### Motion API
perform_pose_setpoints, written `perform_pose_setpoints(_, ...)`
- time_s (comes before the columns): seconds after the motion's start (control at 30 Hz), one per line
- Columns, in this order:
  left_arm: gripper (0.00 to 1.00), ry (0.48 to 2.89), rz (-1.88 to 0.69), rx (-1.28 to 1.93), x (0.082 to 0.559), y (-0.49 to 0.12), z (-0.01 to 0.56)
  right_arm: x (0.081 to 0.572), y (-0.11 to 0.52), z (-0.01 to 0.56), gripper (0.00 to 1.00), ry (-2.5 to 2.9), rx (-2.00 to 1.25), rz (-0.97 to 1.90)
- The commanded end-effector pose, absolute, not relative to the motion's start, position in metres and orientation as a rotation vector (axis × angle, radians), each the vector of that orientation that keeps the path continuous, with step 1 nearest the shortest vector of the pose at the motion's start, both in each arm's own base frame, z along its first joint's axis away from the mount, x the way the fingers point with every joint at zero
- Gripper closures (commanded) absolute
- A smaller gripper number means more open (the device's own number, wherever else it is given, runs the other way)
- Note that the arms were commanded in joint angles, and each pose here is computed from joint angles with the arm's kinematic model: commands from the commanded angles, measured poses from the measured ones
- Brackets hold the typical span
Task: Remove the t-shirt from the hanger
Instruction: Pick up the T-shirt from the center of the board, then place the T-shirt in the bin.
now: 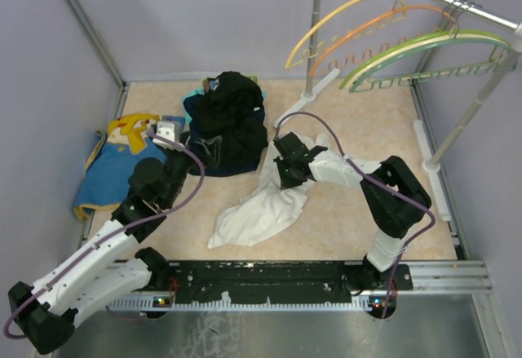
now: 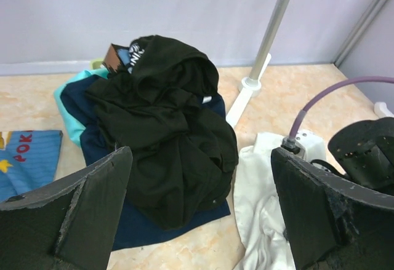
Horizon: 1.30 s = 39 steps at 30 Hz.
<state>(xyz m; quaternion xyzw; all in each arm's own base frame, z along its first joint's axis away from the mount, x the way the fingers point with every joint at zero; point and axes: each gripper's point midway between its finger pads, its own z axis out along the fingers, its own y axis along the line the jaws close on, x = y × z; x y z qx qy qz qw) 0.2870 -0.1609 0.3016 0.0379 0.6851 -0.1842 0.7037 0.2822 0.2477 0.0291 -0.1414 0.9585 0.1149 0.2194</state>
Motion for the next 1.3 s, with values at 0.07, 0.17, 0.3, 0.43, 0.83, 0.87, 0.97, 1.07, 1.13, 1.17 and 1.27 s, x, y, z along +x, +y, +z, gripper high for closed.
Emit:
perform_pose_setpoints(0.07, 0.01, 1.421, -0.370, 0.002, 0.281, -0.138, 0.334, 0.301, 0.265, 0.142, 1.00, 2.346, -0.447, 0.453)
perform_pose_setpoints(0.17, 0.01, 1.403, -0.371, -0.016, 0.279, -0.134, 0.340, 0.313, 0.267, 0.226, 1.00, 2.133, -0.429, 0.505)
perform_pose_setpoints(0.3, 0.01, 1.393, -0.374, -0.023, 0.280, -0.134, 0.342, 0.320, 0.270, 0.324, 1.00, 1.887, -0.446, 0.555)
perform_pose_setpoints(0.43, 0.01, 1.394, -0.368, -0.054, 0.282, -0.131, 0.342, 0.324, 0.274, 0.413, 1.00, 1.633, -0.451, 0.598)
perform_pose_setpoints(0.83, 0.01, 1.380, -0.369, -0.106, 0.291, -0.132, 0.353, 0.350, 0.312, 0.610, 1.00, 1.110, -0.413, 0.705)
perform_pose_setpoints(0.87, 0.01, 1.375, -0.374, -0.095, 0.292, -0.135, 0.356, 0.363, 0.323, 0.609, 1.00, 1.107, -0.414, 0.704)
perform_pose_setpoints(0.97, 0.01, 1.355, -0.403, -0.032, 0.294, -0.148, 0.367, 0.373, 0.332, 0.644, 1.00, 1.010, -0.389, 0.713)
perform_pose_setpoints(1.07, 0.01, 1.341, -0.421, 0.016, 0.297, -0.159, 0.378, 0.392, 0.346, 0.652, 1.00, 0.942, -0.356, 0.715)
perform_pose_setpoints(1.13, 0.01, 1.334, -0.439, 0.061, 0.299, -0.169, 0.382, 0.394, 0.345, 0.659, 1.00, 0.888, -0.325, 0.720)
perform_pose_setpoints(1.17, 0.01, 1.326, -0.450, 0.093, 0.300, -0.175, 0.384, 0.396, 0.345, 0.660, 1.00, 0.870, -0.309, 0.723)
perform_pose_setpoints(1.27, 0.01, 1.322, -0.484, 0.178, 0.309, -0.198, 0.380, 0.399, 0.349, 0.655, 1.00, 0.853, -0.297, 0.741)
